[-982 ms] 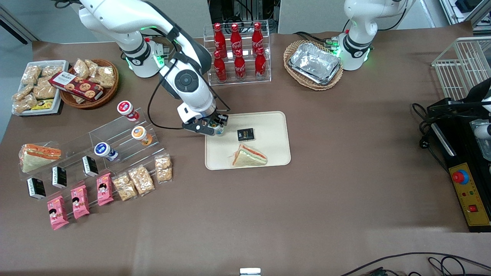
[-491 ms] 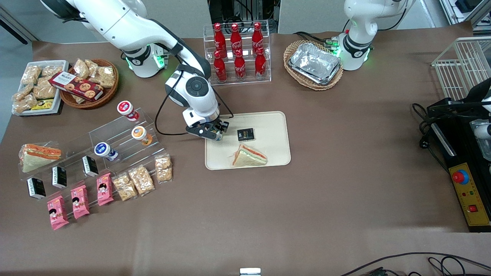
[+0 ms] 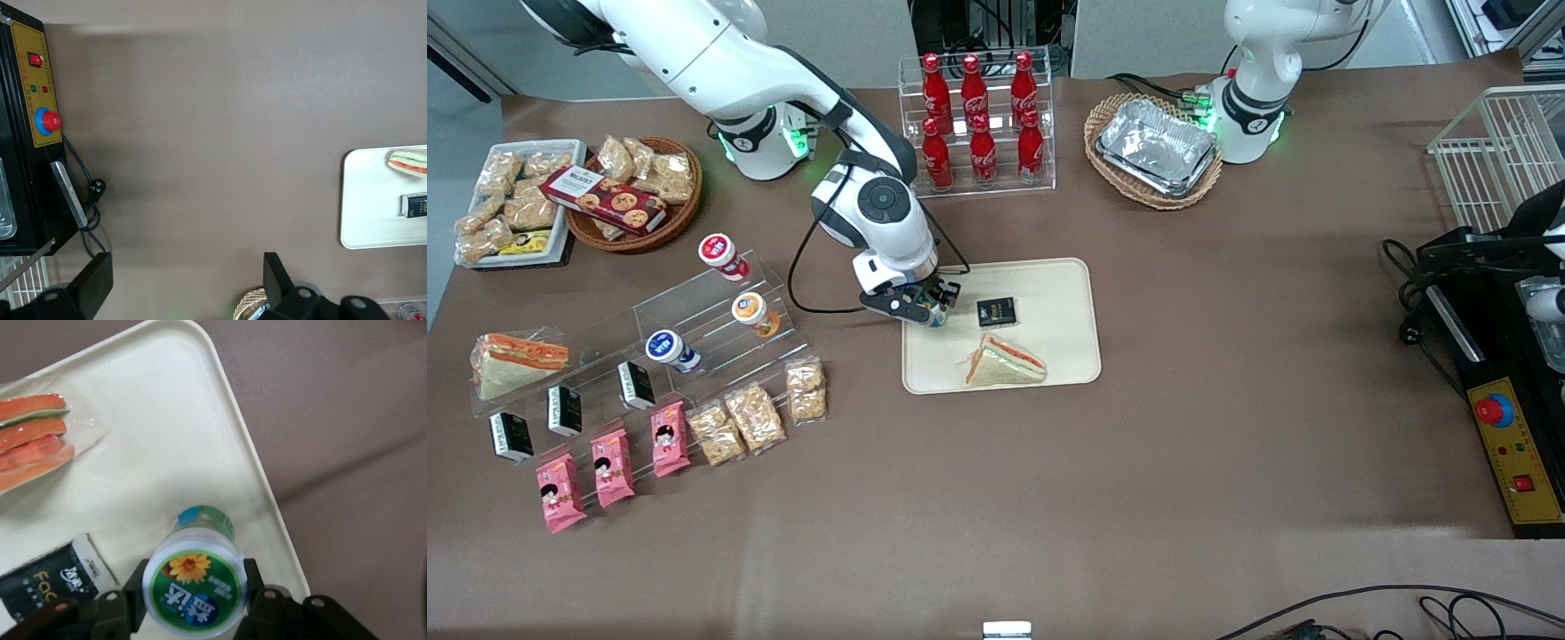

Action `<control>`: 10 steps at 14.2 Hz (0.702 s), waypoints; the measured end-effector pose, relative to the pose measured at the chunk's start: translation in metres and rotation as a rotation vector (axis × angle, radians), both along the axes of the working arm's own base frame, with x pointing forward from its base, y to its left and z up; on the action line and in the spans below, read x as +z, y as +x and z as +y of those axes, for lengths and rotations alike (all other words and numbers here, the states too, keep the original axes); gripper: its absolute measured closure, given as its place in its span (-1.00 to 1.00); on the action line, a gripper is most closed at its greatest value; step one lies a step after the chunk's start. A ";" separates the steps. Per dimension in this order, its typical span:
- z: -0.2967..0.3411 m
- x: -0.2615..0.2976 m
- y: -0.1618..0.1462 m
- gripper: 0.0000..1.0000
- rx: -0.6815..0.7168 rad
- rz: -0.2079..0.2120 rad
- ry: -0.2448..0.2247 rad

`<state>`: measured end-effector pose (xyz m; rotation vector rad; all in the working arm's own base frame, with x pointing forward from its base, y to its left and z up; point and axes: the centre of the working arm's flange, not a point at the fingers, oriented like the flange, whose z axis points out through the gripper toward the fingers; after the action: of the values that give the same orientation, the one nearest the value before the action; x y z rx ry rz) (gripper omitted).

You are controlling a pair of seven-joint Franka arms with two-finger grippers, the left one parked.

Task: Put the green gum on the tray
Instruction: 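Lower the bottle onto the tray beside the black packet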

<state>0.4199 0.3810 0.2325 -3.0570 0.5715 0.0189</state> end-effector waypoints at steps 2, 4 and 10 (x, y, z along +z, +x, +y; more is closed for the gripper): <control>-0.001 -0.001 -0.001 -0.18 -0.003 0.003 -0.001; -0.001 -0.003 -0.002 -0.20 -0.005 0.005 -0.002; 0.000 -0.002 -0.002 -1.00 -0.010 0.002 0.001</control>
<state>0.4180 0.3805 0.2303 -3.0530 0.5870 0.0225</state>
